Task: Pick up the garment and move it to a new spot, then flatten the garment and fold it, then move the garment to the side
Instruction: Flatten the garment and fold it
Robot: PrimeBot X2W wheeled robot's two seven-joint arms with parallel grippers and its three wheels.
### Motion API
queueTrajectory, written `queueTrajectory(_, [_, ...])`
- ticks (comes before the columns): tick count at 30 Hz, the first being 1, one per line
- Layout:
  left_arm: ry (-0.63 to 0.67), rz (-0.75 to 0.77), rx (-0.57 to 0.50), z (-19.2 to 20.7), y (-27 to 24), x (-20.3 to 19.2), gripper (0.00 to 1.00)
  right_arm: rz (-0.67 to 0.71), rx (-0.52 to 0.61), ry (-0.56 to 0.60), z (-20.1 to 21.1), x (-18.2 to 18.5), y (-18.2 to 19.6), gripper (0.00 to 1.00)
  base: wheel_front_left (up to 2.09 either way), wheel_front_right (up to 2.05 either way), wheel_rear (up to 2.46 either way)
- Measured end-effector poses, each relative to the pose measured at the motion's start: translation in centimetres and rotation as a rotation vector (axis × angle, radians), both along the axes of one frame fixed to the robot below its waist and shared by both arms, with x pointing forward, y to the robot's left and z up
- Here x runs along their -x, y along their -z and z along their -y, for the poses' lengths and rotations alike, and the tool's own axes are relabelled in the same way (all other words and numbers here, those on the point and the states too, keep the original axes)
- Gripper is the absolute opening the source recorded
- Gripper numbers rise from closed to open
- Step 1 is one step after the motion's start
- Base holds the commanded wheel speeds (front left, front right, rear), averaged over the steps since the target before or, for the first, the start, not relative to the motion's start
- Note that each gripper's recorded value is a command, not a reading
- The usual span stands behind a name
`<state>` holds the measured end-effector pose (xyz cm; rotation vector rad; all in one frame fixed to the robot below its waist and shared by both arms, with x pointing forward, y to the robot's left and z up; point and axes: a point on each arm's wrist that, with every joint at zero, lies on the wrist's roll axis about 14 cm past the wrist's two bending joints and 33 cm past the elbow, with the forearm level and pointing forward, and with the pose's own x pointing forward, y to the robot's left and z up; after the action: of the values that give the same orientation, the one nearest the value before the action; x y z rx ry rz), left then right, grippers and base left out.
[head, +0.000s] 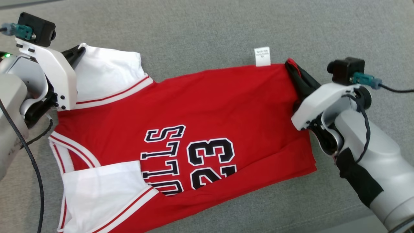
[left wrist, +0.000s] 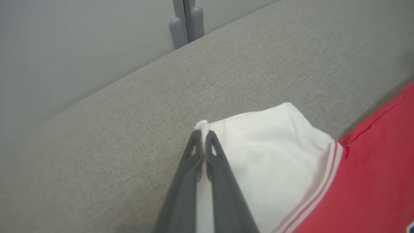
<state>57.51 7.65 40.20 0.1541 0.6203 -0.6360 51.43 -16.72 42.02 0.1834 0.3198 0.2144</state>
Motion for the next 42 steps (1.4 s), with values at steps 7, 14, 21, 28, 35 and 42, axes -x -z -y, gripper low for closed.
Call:
queueTrajectory(7, [0.014,0.040,0.016,-0.5,-1.8,2.5,0.00,-0.007,-0.002,-0.007,-0.2,2.2,0.2,0.00,0.00,0.00,0.00])
queueTrajectory(14, [-0.009,0.045,0.014,-2.3,-2.4,5.9,0.00,-0.037,0.009,-0.014,-0.2,4.4,0.7,0.00,0.00,0.00,0.00])
queueTrajectory(21, [-0.030,0.052,0.032,-3.6,-3.2,9.2,0.00,-0.053,0.026,-0.023,-0.1,6.6,0.8,0.00,0.00,0.00,0.00])
queueTrajectory(28, [-0.031,0.049,0.049,-4.2,-3.7,12.6,0.00,-0.080,0.042,-0.038,-0.2,8.6,1.4,0.00,0.00,0.00,0.00])
queueTrajectory(35, [-0.016,0.011,0.033,-5.3,-3.2,16.1,0.00,-0.079,0.049,-0.065,-0.9,9.2,1.2,0.00,0.00,0.00,0.00])
queueTrajectory(42, [0.015,-0.037,0.006,-5.9,-2.2,19.0,0.00,-0.086,0.087,-0.104,-1.1,9.3,1.5,0.00,0.00,0.00,0.00])
